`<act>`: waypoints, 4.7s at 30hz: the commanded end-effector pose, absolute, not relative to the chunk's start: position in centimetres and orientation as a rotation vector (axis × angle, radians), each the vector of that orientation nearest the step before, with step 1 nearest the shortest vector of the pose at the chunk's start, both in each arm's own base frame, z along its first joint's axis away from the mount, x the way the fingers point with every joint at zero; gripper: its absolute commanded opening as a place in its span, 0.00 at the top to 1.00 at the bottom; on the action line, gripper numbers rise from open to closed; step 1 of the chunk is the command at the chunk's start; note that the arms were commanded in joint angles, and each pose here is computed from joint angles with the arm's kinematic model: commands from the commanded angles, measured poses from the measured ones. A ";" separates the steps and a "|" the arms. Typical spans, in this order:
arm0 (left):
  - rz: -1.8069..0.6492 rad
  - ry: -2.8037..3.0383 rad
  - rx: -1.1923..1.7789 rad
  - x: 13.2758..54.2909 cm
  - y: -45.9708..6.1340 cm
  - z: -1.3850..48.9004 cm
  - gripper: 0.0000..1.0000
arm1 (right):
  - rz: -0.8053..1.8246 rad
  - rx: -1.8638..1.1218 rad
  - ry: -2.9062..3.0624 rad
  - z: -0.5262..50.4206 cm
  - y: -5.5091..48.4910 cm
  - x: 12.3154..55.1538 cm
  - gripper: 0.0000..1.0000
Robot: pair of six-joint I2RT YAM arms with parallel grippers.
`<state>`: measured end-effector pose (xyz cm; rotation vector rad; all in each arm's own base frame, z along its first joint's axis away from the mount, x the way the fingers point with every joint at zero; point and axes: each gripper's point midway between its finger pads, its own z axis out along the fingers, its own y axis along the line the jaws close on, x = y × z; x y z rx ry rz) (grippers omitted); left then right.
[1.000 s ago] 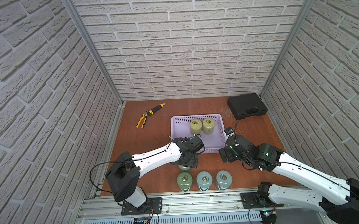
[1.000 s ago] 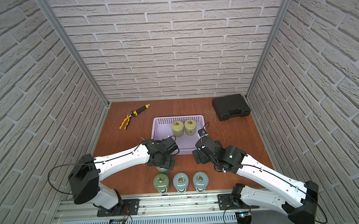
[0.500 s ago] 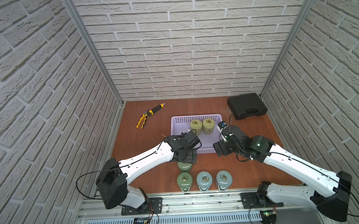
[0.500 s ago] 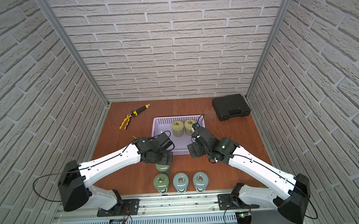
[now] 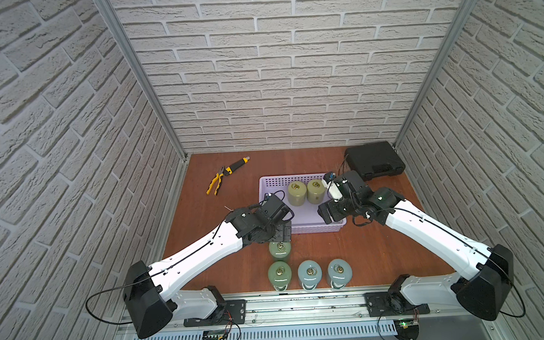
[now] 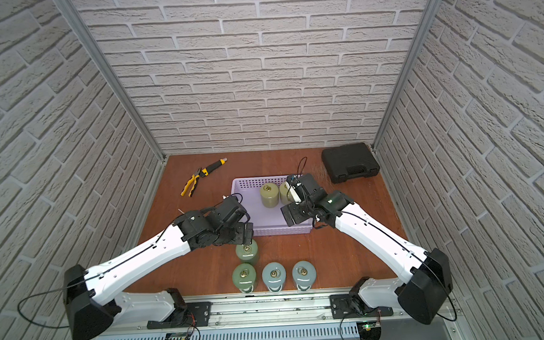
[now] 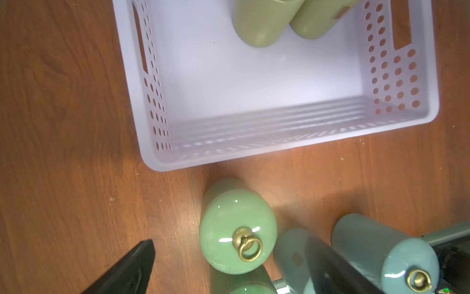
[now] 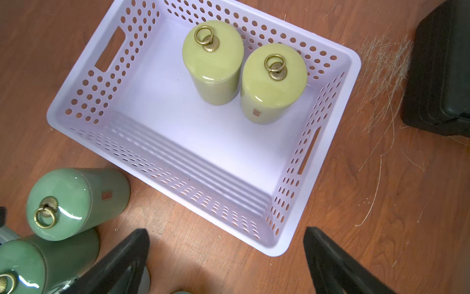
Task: Take the tea canister out of the basket
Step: Place the tea canister at the center of the board, then pick up the tea canister from the basket, then place the tea canister at the center of the board.
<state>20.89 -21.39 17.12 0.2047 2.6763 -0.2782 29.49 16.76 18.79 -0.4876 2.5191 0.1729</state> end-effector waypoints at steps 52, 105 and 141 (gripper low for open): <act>-0.204 2.545 0.083 27.0 -15.6 17.8 0.02 | 0.115 -0.455 2.621 10.7 17.3 44.7 0.01; -0.314 2.525 0.104 27.5 -15.7 17.7 0.02 | 0.156 -0.343 2.665 16.8 16.4 42.1 0.54; -0.450 2.516 -0.099 23.4 -13.8 18.5 0.02 | 0.287 -0.508 2.443 21.0 21.7 27.0 0.55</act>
